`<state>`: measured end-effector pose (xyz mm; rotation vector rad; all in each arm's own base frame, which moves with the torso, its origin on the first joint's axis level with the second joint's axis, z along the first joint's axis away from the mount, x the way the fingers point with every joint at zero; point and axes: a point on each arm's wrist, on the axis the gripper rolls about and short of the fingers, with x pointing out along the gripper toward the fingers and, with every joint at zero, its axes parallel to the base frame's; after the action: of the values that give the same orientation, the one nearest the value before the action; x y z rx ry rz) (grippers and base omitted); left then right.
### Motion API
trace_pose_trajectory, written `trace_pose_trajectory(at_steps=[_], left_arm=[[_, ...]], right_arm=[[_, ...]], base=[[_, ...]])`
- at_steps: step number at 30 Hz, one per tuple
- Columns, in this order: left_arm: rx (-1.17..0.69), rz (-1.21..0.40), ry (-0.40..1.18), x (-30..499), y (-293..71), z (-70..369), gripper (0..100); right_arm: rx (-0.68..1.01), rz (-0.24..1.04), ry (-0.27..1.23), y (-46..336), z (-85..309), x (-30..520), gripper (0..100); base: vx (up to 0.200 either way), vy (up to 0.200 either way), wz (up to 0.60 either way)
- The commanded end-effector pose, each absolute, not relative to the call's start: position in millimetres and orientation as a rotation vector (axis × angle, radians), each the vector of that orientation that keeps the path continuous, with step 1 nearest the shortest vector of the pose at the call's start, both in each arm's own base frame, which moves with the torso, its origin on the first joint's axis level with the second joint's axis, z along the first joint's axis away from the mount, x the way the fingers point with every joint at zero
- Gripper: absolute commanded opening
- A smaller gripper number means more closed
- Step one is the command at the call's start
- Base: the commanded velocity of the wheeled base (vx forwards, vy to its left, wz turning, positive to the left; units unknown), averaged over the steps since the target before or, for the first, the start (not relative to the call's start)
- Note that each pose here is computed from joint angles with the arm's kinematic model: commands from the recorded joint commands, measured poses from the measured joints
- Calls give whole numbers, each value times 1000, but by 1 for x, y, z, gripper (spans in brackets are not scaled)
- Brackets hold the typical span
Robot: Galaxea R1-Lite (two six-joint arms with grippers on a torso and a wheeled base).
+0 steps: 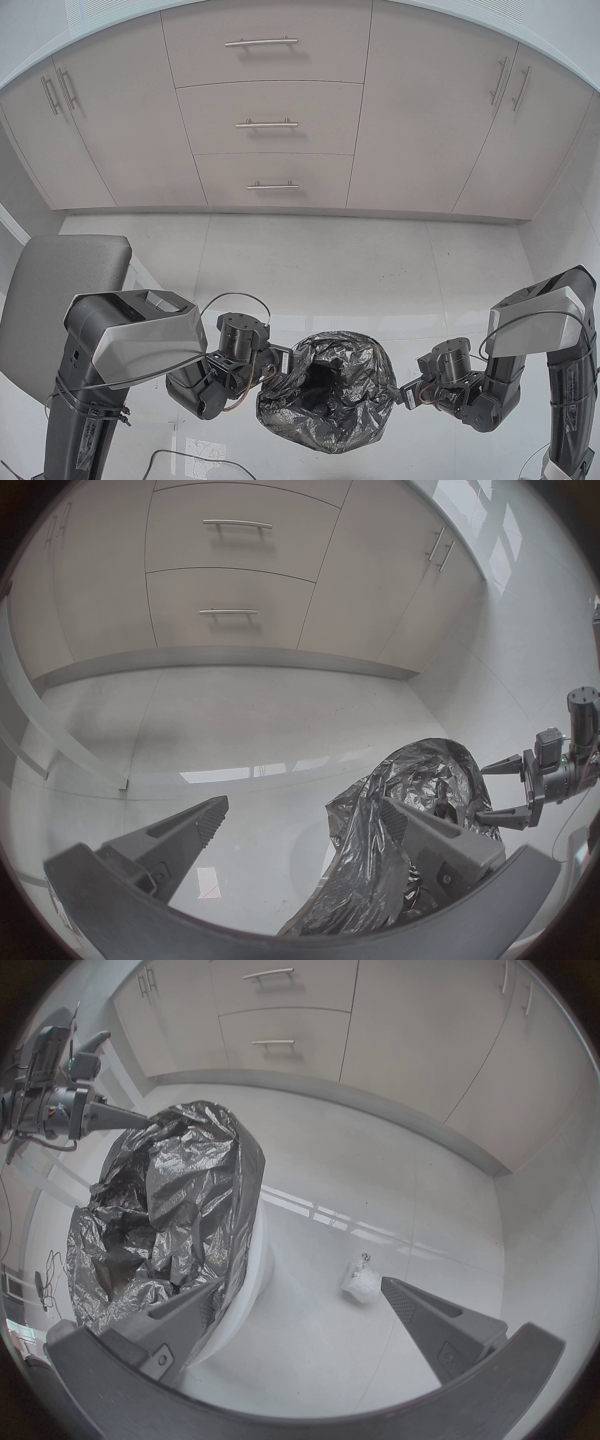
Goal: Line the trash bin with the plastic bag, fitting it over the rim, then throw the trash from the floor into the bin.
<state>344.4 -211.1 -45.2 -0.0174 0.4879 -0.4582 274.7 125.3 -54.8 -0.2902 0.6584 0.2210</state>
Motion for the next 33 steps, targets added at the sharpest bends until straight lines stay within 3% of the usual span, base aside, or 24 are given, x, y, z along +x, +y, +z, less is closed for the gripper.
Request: trace_pose_trajectory(at_steps=[1, 16, 33], left_arm=[[-17, -457, 489, 344, -211, -46, 100], [-17, -457, 489, 344, -211, -46, 100], [-16, -458, 490, 344, -211, -47, 100]], right_arm=[[-300, 221, 663, 121, -55, 267, 100], [-310, 207, 692, 113, -53, 258, 100], [-343, 147, 667, 95, -61, 286, 100]], base=[[0, 0, 0], [0, 0, 0], [0, 0, 0]])
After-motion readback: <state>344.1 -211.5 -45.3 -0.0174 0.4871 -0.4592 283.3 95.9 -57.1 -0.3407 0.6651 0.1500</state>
